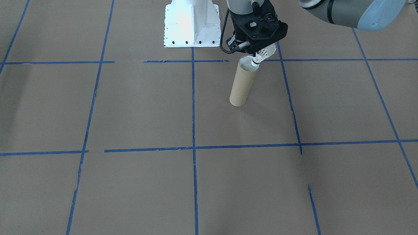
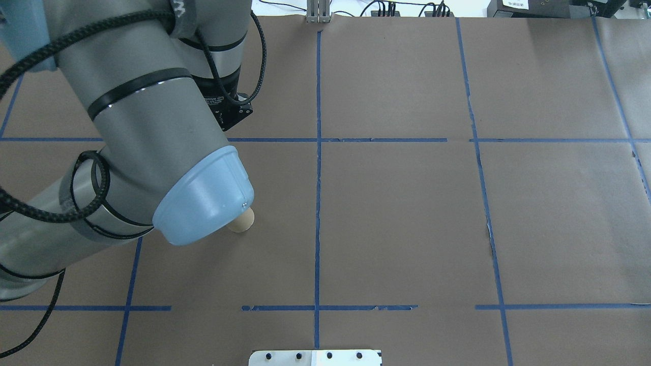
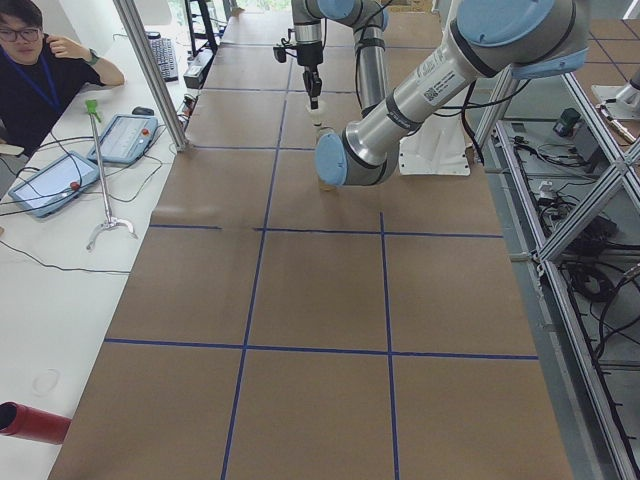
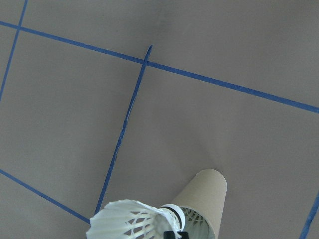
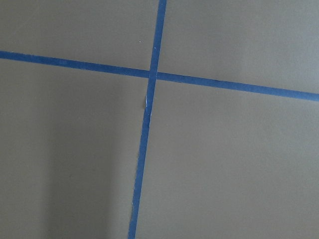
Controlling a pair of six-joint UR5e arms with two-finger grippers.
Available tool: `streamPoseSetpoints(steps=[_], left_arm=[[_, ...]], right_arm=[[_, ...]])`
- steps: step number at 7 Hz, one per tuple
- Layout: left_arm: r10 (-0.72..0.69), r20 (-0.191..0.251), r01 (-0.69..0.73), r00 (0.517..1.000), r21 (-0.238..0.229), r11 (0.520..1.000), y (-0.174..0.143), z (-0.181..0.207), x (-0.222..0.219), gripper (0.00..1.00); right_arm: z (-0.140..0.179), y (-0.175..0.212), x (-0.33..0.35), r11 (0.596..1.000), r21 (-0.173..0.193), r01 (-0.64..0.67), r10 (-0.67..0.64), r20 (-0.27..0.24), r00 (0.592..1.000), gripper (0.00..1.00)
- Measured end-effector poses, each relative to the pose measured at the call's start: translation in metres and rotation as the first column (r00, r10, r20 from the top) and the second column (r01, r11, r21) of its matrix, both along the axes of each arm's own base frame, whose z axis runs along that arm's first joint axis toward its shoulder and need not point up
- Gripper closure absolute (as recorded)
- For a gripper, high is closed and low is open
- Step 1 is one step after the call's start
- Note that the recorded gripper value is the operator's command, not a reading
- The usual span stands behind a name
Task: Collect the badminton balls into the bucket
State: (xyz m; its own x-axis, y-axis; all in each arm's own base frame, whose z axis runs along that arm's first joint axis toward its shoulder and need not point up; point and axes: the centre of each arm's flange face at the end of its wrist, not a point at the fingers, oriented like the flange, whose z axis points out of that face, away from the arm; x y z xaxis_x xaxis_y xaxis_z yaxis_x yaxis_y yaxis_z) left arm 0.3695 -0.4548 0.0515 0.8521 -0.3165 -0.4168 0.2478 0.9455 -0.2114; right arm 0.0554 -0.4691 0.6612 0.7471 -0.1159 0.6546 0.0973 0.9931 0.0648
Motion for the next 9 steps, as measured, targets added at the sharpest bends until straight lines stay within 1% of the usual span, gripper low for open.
streamPoseSetpoints(steps=[3,4,5,7,8,9], left_arm=[[0.009,0.008,-0.009,1.000,-0.015,1.000,0.004,0.012,0.015,1.00],[0.009,0.010,-0.009,1.000,-0.017,1.000,0.004,0.015,0.016,0.43],[0.010,0.012,-0.010,1.000,-0.020,1.000,0.004,0.018,0.017,0.00],[0.016,-0.003,-0.016,1.000,-0.010,1.000,0.004,0.022,0.018,0.00],[0.020,-0.025,-0.019,0.999,0.012,1.000,0.003,0.021,0.018,0.00],[0.021,-0.059,-0.019,0.998,0.047,0.999,0.001,0.023,0.017,0.00]], right_arm=[[0.000,0.000,0.000,1.000,0.000,0.000,0.000,0.000,1.000,0.00],[0.000,0.000,0.000,1.000,0.000,0.000,0.000,0.000,1.000,0.00],[0.000,0.000,0.000,1.000,0.000,0.000,0.000,0.000,1.000,0.00],[0.000,0.000,0.000,1.000,0.001,0.000,0.000,0.000,1.000,0.00],[0.000,0.000,0.000,1.000,0.000,0.000,0.000,0.000,1.000,0.00],[0.000,0.000,0.000,1.000,0.000,0.000,0.000,0.000,1.000,0.00]])
